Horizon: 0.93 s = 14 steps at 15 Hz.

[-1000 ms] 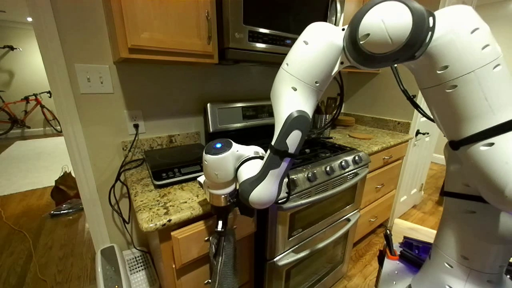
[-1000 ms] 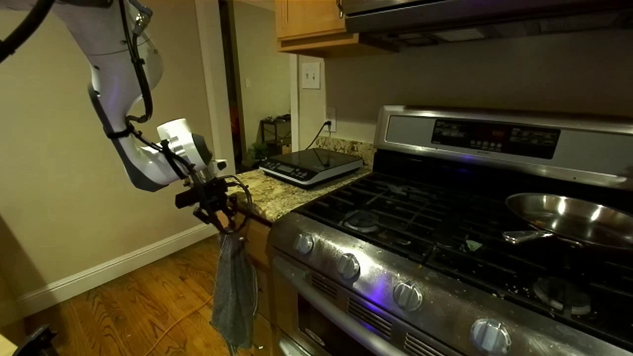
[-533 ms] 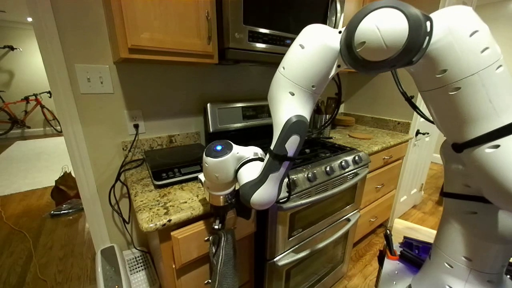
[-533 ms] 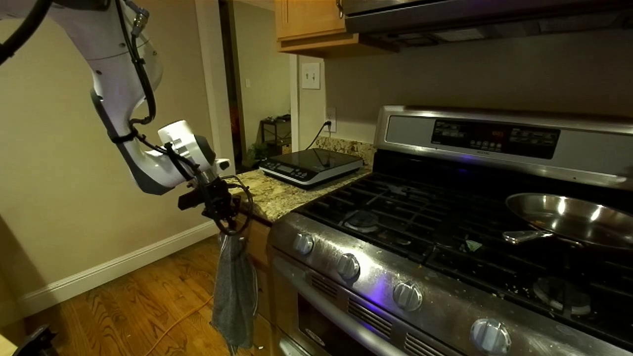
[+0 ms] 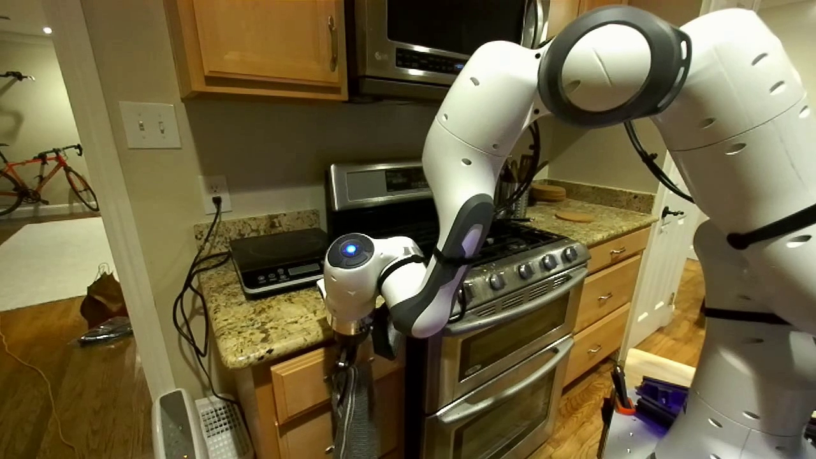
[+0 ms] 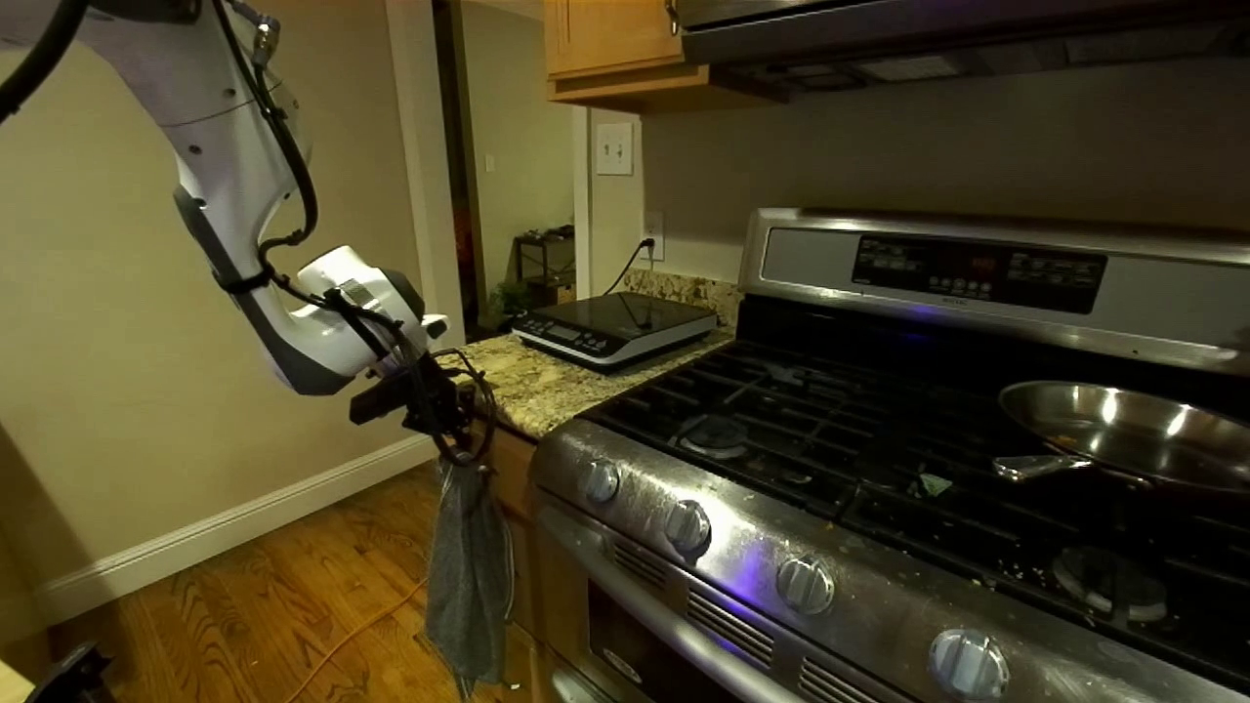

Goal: Close the left drawer

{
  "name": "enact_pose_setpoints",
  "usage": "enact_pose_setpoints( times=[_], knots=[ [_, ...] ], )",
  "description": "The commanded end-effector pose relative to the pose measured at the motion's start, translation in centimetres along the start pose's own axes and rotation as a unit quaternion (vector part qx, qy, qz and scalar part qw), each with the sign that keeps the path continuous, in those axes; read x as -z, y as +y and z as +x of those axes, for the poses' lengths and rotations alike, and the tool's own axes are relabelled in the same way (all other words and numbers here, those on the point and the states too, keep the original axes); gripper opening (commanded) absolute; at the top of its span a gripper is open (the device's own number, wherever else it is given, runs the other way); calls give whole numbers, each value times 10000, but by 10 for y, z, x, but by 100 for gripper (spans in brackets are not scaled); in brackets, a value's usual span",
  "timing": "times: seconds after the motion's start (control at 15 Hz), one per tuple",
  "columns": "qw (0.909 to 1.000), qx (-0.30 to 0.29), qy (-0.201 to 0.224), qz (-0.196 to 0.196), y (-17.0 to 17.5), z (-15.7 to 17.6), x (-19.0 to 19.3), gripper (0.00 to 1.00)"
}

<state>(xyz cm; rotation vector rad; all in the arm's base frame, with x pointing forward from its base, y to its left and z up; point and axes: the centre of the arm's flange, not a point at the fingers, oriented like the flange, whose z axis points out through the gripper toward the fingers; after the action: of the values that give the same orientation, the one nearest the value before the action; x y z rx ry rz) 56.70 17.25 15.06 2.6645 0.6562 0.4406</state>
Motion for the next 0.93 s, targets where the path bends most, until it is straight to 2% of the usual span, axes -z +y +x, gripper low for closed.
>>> enact_pose_setpoints(
  times=[0.0,0.47,0.53,0.6,0.87],
  knots=[
    [9988,-105,407,-257,9,18,-7,7],
    [9983,-133,487,-294,-2,18,4,6],
    [9989,-67,400,-247,-5,16,10,32],
    [9991,-29,380,-201,-7,15,14,32],
    [9993,273,145,210,-21,8,36,55]
  ],
)
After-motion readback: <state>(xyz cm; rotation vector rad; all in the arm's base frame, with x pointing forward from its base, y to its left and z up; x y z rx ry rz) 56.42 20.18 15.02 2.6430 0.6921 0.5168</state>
